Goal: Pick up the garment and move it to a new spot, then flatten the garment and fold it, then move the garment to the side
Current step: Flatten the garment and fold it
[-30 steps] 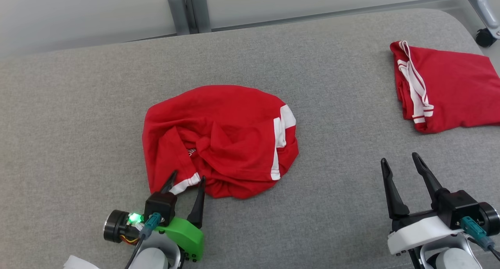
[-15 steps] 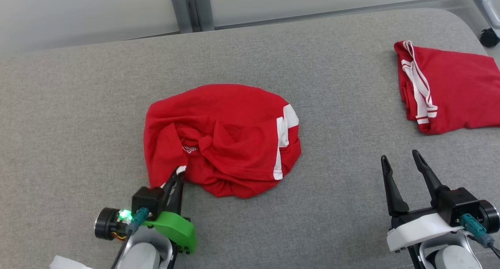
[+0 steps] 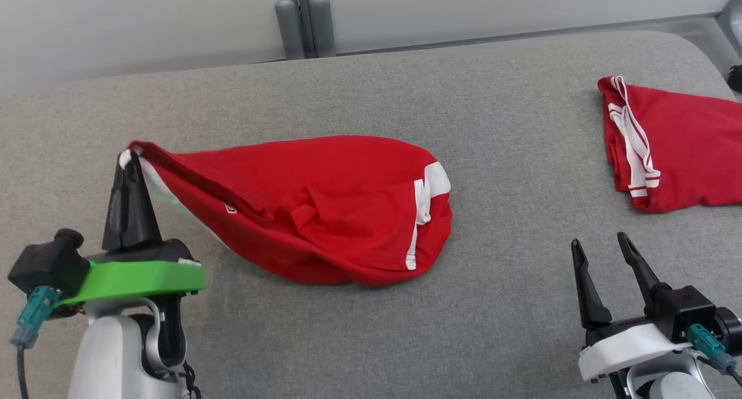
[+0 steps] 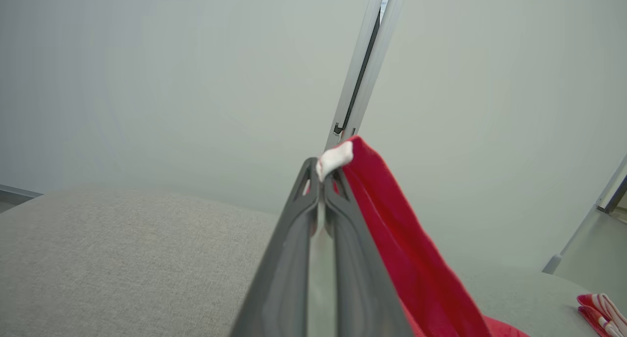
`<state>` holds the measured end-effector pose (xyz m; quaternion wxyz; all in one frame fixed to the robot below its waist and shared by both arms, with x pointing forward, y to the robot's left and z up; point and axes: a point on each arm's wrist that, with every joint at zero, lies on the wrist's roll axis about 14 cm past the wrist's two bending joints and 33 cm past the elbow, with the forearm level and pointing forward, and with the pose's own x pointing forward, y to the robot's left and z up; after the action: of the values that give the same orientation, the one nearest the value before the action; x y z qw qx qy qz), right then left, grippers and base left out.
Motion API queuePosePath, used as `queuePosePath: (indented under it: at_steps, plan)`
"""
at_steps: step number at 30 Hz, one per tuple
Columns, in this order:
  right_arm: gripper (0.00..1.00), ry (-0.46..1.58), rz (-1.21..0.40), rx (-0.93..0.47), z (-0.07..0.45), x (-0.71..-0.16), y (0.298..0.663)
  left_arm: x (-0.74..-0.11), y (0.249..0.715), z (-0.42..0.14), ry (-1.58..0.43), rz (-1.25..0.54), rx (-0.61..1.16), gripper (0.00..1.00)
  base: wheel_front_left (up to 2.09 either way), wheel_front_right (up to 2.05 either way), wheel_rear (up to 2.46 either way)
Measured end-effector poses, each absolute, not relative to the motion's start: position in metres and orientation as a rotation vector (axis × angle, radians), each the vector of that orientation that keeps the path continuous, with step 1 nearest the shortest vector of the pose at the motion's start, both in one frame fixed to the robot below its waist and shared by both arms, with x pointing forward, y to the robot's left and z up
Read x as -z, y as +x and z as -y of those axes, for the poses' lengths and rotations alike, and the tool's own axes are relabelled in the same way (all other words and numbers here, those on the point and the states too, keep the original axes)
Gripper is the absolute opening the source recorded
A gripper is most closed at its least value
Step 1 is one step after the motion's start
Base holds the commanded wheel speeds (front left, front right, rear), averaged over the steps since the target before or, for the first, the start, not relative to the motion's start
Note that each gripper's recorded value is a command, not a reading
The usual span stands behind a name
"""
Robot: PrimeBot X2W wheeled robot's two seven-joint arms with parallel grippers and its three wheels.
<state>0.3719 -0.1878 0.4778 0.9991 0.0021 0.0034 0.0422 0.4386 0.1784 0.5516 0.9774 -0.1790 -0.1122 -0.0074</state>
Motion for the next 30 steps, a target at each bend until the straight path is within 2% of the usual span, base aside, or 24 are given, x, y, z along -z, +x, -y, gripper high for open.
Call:
queuePosePath:
  at_steps: [6,12,16,22,30]
  plan:
    - [1.00,0.008,0.008,-0.103,0.182,-0.483,0.371,-0.611,0.442,-0.189,-0.298,0.388,0.024,0.00,0.00,0.00,0.00]
    - [1.00,0.012,0.008,-0.118,0.177,-0.483,0.365,-0.685,0.439,-0.207,-0.206,0.556,-0.050,0.00,0.00,0.00,0.00]
    - [1.00,0.016,0.019,-0.121,0.175,-0.487,0.363,-0.717,0.434,-0.193,-0.152,0.607,-0.035,0.00,0.00,0.00,0.00]
    - [1.00,0.031,0.017,-0.097,0.180,-0.486,0.357,-0.701,0.434,-0.139,-0.129,0.515,0.074,0.00,0.00,0.00,0.00]
    - [1.00,0.048,0.019,-0.081,0.182,-0.487,0.356,-0.573,0.425,-0.024,-0.121,0.111,0.386,0.00,0.00,0.00,0.00]
